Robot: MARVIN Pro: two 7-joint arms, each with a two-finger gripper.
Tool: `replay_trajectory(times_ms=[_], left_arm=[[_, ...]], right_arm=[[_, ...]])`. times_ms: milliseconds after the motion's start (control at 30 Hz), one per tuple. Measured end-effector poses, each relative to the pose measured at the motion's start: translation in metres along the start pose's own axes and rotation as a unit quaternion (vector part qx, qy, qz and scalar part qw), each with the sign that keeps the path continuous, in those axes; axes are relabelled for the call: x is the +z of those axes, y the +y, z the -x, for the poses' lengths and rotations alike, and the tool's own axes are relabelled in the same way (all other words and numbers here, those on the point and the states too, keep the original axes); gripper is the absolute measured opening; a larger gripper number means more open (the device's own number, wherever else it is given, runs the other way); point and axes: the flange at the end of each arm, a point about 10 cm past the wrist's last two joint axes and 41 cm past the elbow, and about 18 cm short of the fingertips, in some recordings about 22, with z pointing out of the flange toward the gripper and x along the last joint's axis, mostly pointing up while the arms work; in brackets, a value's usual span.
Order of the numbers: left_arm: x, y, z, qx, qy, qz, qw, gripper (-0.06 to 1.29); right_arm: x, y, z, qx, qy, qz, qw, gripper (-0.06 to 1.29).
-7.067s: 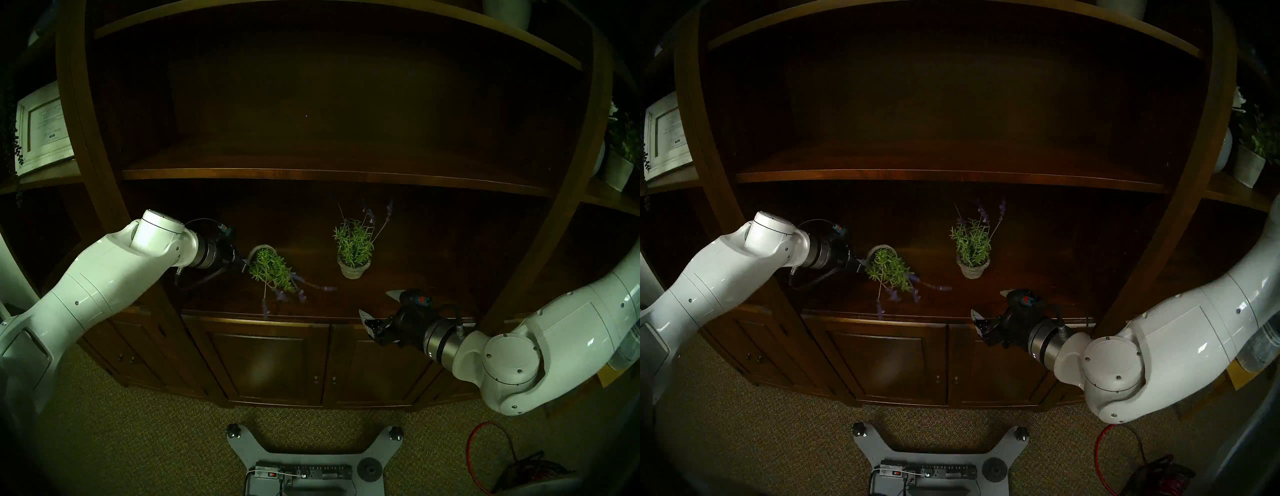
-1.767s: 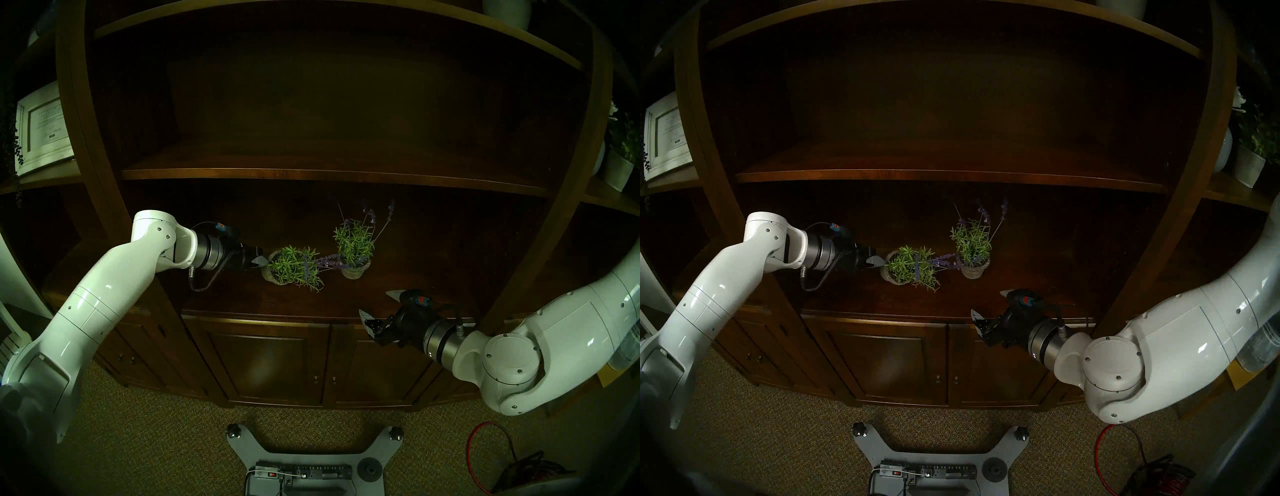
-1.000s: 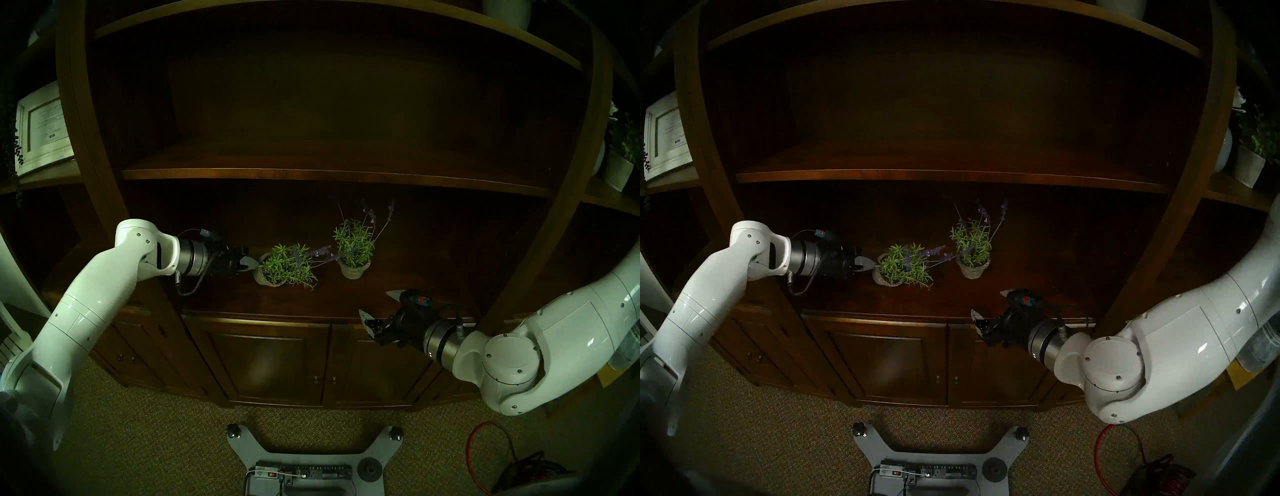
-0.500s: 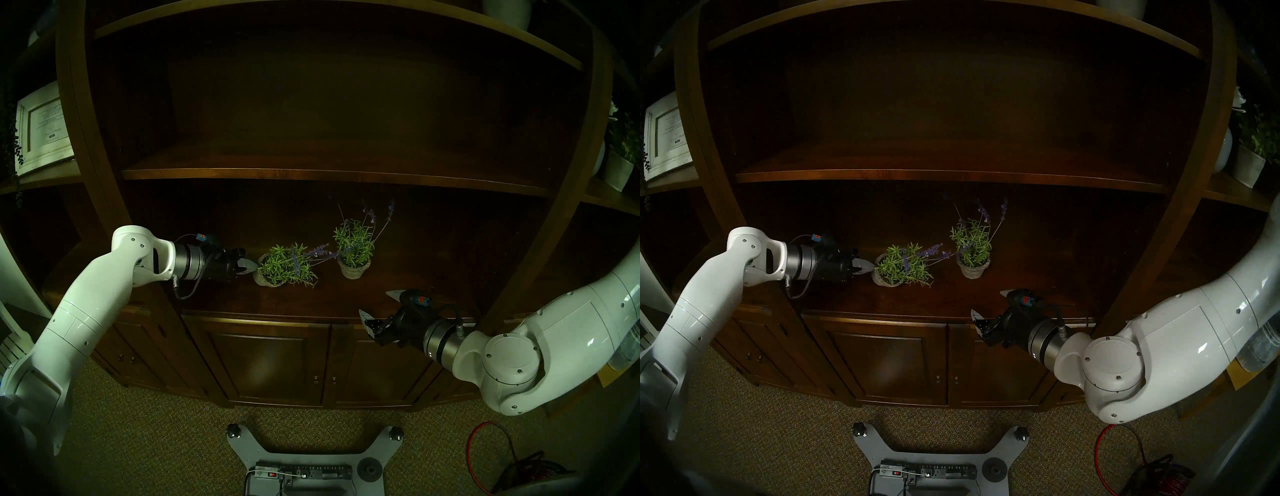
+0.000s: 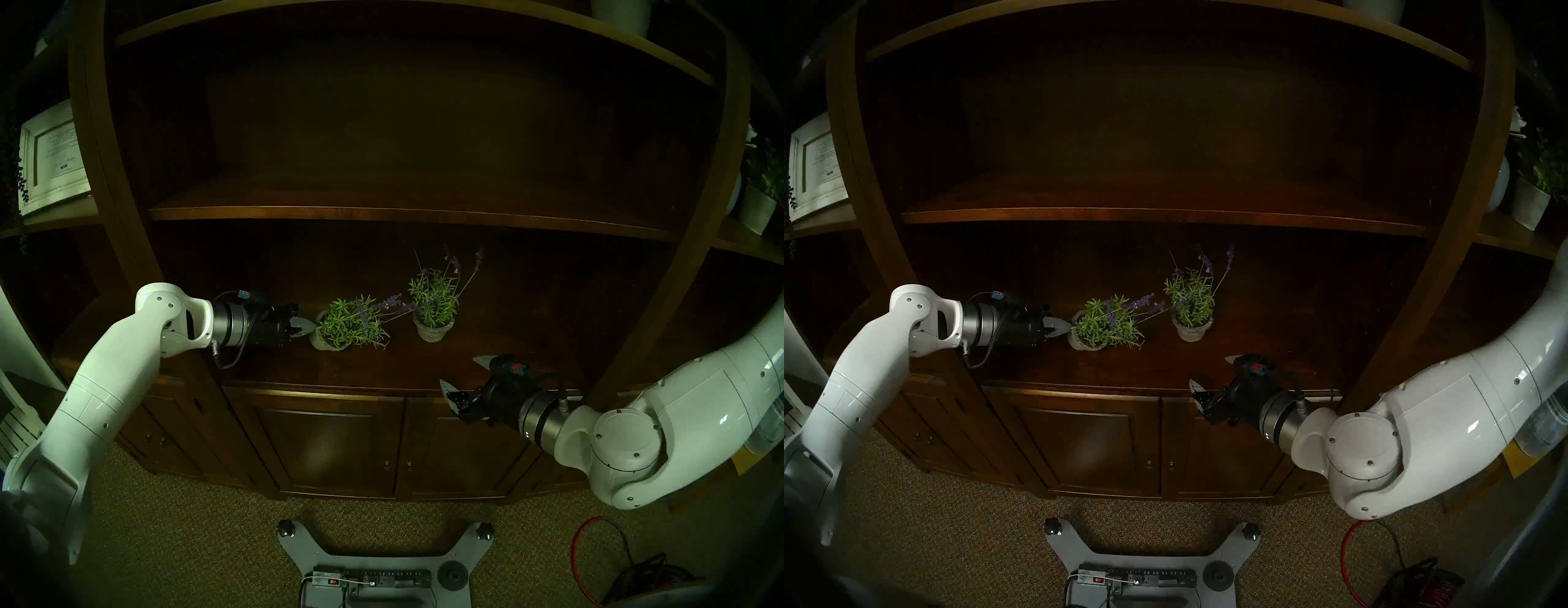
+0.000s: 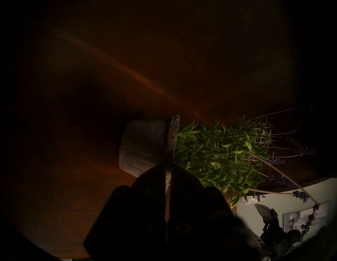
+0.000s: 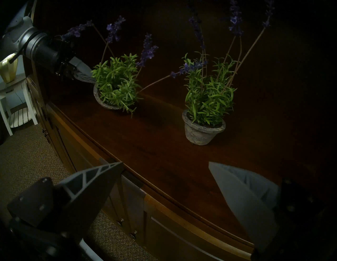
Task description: Place the fake decorative plant upright
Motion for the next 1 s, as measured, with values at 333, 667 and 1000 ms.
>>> replay_trajectory(times_ms=[333, 667, 1000], left_arm=[[0.001, -0.001, 0.003, -0.015, 0.003, 0.006, 0.9999, -0.02], [-0.001, -0.007, 0.003, -0.039, 0.011, 0.011, 0.9991, -0.02], [-0.006, -0.013, 0.004, -0.056, 0.018, 0.007, 0.9982, -0.02]], right_arm=[[0.000, 0.000, 0.000, 0.000, 0.000, 0.000, 1.0000, 1.22], [0.000, 0.000, 0.000, 0.000, 0.000, 0.000, 1.0000, 1.22], [0.000, 0.000, 0.000, 0.000, 0.000, 0.000, 1.0000, 1.22]])
